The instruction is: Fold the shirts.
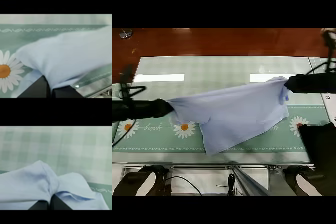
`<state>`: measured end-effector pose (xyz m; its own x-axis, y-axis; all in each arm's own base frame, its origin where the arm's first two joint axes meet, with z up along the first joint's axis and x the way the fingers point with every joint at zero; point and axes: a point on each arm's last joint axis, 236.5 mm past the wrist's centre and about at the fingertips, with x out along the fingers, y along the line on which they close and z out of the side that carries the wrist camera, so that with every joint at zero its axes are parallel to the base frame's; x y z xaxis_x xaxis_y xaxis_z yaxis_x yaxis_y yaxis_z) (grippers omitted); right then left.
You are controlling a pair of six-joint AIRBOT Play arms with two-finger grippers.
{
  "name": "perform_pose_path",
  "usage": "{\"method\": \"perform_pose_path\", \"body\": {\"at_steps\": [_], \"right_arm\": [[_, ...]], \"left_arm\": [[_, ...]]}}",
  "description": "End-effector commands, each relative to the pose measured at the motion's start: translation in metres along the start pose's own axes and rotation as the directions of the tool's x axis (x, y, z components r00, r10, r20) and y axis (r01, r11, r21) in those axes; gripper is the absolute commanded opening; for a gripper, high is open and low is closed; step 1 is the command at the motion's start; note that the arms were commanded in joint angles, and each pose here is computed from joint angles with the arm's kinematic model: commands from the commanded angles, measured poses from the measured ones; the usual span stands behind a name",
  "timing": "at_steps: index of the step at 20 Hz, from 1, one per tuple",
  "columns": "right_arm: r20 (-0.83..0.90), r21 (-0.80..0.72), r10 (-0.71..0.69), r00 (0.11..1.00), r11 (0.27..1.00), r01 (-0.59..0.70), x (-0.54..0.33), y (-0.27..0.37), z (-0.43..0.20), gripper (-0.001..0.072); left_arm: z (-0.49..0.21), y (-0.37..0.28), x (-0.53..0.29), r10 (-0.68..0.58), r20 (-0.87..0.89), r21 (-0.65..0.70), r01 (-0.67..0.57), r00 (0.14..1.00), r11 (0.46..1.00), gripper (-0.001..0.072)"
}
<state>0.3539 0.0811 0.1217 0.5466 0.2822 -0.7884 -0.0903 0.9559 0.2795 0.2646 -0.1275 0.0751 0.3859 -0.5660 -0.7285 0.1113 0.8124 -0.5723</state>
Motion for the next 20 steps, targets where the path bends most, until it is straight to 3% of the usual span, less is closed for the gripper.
{"method": "perform_pose_path", "body": {"at_steps": [1, 2, 3, 4, 5, 7, 9, 12, 14, 17, 20], "right_arm": [[-0.056, 0.127, 0.051, 0.997, 0.991, -0.043, 0.087, -0.007, 0.009, 0.0019], [-0.068, 0.16, 0.083, 0.994, 0.985, -0.071, 0.103, -0.003, 0.011, 0.002], [-0.082, 0.183, 0.097, 0.992, 0.98, -0.081, 0.115, -0.002, 0.013, 0.0075], [-0.096, 0.203, 0.114, 0.989, 0.975, -0.092, 0.124, -0.001, 0.016, 0.0337], [-0.12, 0.206, 0.139, 0.983, 0.972, -0.112, 0.127, 0.001, 0.017, 0.064], [-0.187, 0.174, 0.148, 0.971, 0.978, -0.115, 0.109, -0.013, 0.018, 0.0617], [-0.263, 0.13, 0.028, 0.964, 0.991, 0.007, 0.077, -0.064, 0.006, 0.0617], [-0.335, 0.192, -0.199, 0.921, 0.943, 0.274, 0.031, -0.155, -0.04, 0.0616], [-0.294, 0.342, -0.134, 0.946, 0.91, 0.236, 0.035, -0.157, -0.076, 0.0616], [-0.256, 0.434, 0.078, 0.963, 0.9, 0.043, 0.059, -0.102, -0.131, 0.0616], [-0.332, 0.447, 0.192, 0.923, 0.894, -0.025, 0.071, -0.062, -0.18, 0.0616]], "left_arm": [[-0.027, 0.017, 0.066, -0.002, -0.106, -0.009, 0.001, 0.994, 1.0, 0.002], [-0.03, 0.016, 0.081, 0.001, -0.132, 0.0, -0.001, 0.991, 1.0, 0.0054], [-0.034, 0.014, 0.095, 0.005, -0.155, 0.009, -0.004, 0.988, 1.0, 0.0311], [-0.037, 0.013, 0.106, 0.009, -0.183, 0.016, -0.006, 0.983, 1.0, 0.0698], [-0.037, 0.016, 0.111, 0.025, -0.219, 0.043, -0.016, 0.975, 0.999, 0.0706], [-0.021, 0.037, 0.099, 0.119, -0.261, 0.1, -0.096, 0.958, 0.99, 0.0705], [0.016, 0.071, 0.067, 0.243, -0.206, 0.098, -0.227, 0.948, 0.969, 0.0704], [0.049, 0.117, 0.032, 0.309, -0.115, -0.116, -0.321, 0.944, 0.94, 0.0702], [0.041, 0.122, 0.043, 0.219, -0.135, -0.236, -0.247, 0.966, 0.94, 0.0702], [0.013, 0.093, 0.085, -0.026, -0.268, -0.295, -0.056, 0.963, 0.954, 0.0701], [-0.016, 0.085, 0.119, -0.116, -0.393, -0.36, -0.037, 0.912, 0.932, 0.0702]]}}
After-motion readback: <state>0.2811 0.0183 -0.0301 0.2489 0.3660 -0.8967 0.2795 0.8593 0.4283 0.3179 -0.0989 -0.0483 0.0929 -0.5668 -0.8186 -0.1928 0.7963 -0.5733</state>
